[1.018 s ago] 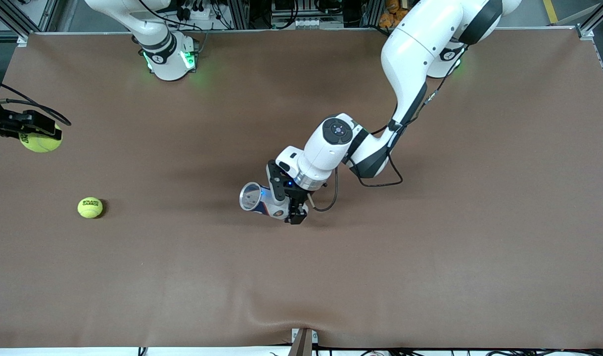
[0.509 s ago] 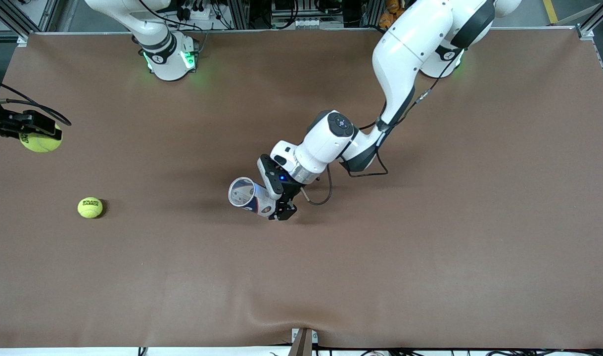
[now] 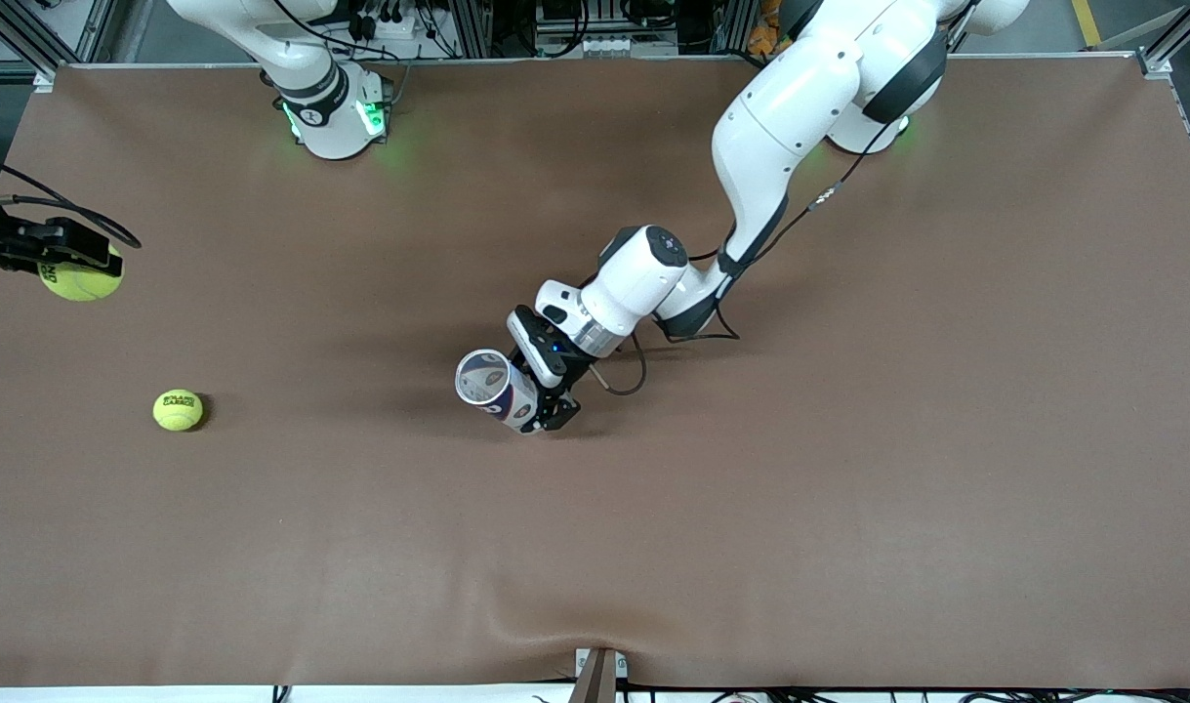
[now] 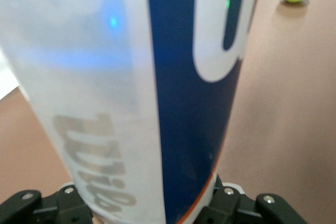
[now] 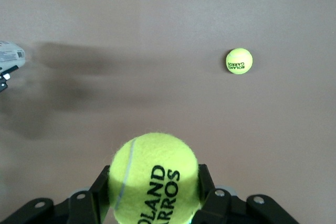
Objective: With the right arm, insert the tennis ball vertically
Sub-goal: 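Stand the tube upright with the left gripper, open end up, then carry the tennis ball with the right gripper over the tube opening, then lower the ball into the tube and open the right gripper, then withdraw the right gripper toward the second tennis ball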
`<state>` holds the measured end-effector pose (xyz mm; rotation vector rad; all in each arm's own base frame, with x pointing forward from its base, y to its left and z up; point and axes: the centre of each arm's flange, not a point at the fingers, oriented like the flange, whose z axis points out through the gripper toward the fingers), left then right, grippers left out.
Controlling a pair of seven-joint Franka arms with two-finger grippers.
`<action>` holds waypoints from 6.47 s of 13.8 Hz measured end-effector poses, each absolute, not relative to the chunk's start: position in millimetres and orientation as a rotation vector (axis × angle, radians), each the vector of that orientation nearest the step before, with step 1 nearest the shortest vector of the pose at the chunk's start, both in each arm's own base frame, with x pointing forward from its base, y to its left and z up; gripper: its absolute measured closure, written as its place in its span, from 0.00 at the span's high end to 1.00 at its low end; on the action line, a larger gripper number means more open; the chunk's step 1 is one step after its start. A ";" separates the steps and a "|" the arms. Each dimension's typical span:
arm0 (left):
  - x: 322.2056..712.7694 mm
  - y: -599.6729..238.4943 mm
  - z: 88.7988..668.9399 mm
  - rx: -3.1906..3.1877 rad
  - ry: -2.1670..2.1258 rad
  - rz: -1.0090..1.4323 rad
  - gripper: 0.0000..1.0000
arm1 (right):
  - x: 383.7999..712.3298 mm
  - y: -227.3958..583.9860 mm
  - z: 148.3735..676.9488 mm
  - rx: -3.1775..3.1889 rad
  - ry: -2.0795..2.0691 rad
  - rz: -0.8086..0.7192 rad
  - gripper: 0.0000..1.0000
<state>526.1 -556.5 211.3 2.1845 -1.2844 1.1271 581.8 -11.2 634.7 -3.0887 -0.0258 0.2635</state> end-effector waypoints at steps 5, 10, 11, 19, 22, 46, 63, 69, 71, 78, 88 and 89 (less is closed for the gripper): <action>503.8 -563.4 189.5 2.167 -1.136 1.219 0.76 | 581.8 -10.4 634.7 -3.088 -0.028 0.263 0.67; 490.6 -560.8 154.3 2.184 -1.094 1.214 0.77 | 581.9 -9.2 634.7 -3.088 -0.032 0.263 0.67; 490.3 -560.1 151.3 2.187 -1.094 1.209 0.77 | 581.9 -8.9 634.7 -3.088 -0.032 0.264 0.67; 489.2 -559.0 145.0 2.194 -1.095 1.200 0.81 | 582.0 -5.8 634.5 -3.087 -0.041 0.264 0.67; 489.0 -558.9 144.3 2.195 -1.096 1.198 0.81 | 584.6 11.0 630.6 -3.090 -0.040 0.270 0.67; 488.6 -558.3 143.3 2.196 -1.096 1.198 0.81 | 584.0 386.0 433.3 -3.146 0.658 0.156 0.67; 489.2 -557.2 143.0 2.197 -1.094 1.201 0.82 | 594.4 398.0 390.7 -3.165 0.757 0.059 0.85; 491.6 -555.7 143.8 2.198 -1.090 1.205 0.82 | 599.3 394.1 397.2 -3.152 0.777 0.037 0.83; 492.1 -555.3 143.7 2.199 -1.089 1.206 0.82 | 600.0 395.2 405.8 -3.141 0.774 0.023 0.83; 492.7 -554.6 143.4 2.201 -1.089 1.206 0.82 | 599.1 383.6 419.3 -3.159 0.794 0.060 0.77; 494.0 -553.4 143.4 2.202 -1.088 1.208 1.00 | 605.9 136.7 566.6 -3.205 0.380 0.388 1.00; 493.9 -553.4 143.2 2.203 -1.088 1.207 1.00 | 605.4 101.8 578.0 -3.188 0.357 0.395 1.00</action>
